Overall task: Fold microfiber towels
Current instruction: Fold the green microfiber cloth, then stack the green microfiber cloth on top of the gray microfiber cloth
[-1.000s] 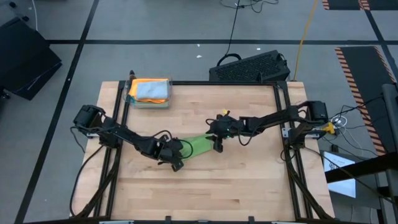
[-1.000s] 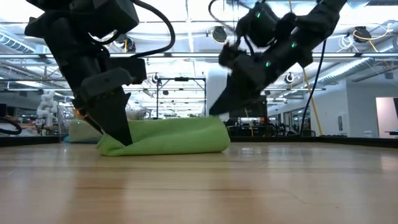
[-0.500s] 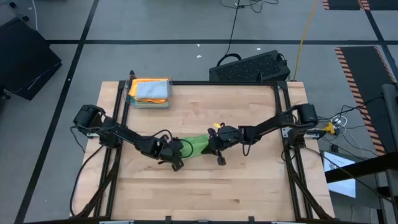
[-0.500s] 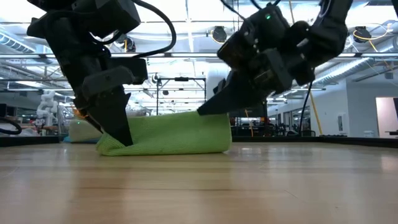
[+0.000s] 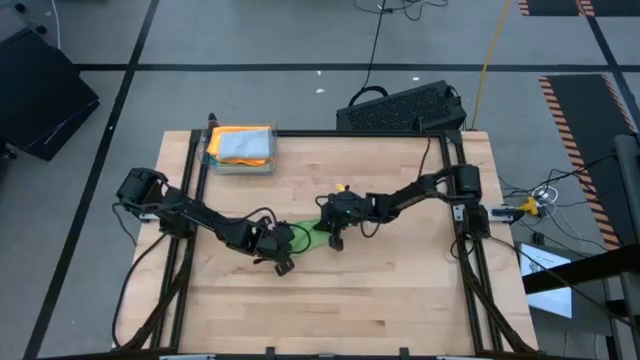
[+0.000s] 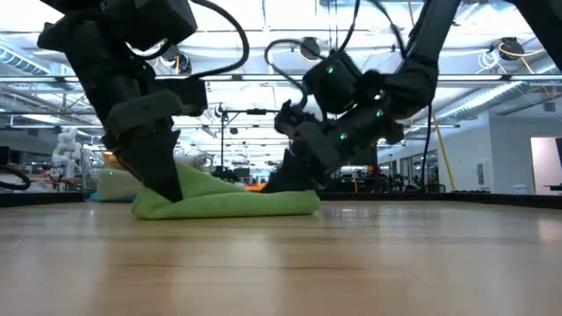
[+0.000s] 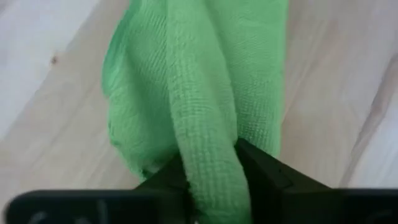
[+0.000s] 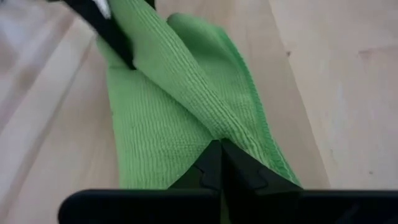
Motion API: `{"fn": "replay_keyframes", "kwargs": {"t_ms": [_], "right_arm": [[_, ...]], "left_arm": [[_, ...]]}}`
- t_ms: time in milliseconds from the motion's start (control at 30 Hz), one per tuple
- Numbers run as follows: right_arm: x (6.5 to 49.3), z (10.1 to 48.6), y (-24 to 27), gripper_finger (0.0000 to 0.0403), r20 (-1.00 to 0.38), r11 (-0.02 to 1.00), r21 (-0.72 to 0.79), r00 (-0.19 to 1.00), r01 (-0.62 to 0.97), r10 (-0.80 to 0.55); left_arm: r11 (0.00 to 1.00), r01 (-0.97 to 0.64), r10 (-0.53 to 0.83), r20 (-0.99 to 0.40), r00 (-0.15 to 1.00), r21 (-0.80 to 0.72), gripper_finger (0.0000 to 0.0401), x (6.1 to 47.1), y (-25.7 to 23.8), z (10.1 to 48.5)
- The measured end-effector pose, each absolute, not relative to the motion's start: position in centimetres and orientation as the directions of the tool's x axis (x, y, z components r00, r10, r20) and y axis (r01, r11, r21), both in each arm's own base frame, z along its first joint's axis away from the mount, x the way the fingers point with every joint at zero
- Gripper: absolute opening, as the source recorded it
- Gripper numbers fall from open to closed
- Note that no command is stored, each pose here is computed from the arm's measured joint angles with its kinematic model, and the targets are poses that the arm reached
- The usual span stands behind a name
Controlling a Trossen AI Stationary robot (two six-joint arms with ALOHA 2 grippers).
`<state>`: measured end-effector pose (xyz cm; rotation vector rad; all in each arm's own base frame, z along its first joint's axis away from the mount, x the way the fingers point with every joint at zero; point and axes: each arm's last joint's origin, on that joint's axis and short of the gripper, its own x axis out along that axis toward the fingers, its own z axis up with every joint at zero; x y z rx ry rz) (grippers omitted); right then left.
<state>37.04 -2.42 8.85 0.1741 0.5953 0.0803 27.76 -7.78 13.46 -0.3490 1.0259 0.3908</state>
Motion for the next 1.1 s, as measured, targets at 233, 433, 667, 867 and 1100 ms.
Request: {"fn": "replay_keyframes", "kwargs": {"t_ms": [233,433,667,867,1100], "right_arm": [[37.2,7.5,-2.8,0.0000,-0.572,0.971,0.240,0.809,0.003,0.139],[37.1,7.4,-2.9,0.0000,-0.581,0.965,0.259,0.803,0.024,0.136],[37.1,7.3,-3.1,0.0000,-0.584,0.964,0.265,0.801,0.034,0.133],[37.0,7.2,-3.6,0.0000,-0.585,0.956,0.287,0.800,0.054,0.131],[36.9,7.2,-4.1,0.0000,-0.582,0.952,0.301,0.801,0.050,0.142]], "left_arm": [[0.883,-0.468,0.180,-0.899,0.400,-0.031,0.0207,26.2,-7.2,15.3],[0.889,-0.458,0.200,-0.900,0.387,0.001,0.0278,23.4,-6.3,18.8],[0.929,-0.365,0.311,-0.664,0.680,0.061,0.0281,23.4,-7.9,22.6],[0.949,-0.244,0.316,-0.630,0.709,0.201,0.0268,25.7,-10.7,19.4],[0.920,-0.195,0.388,-0.707,0.592,0.341,0.0313,27.0,-11.4,13.7]]}}
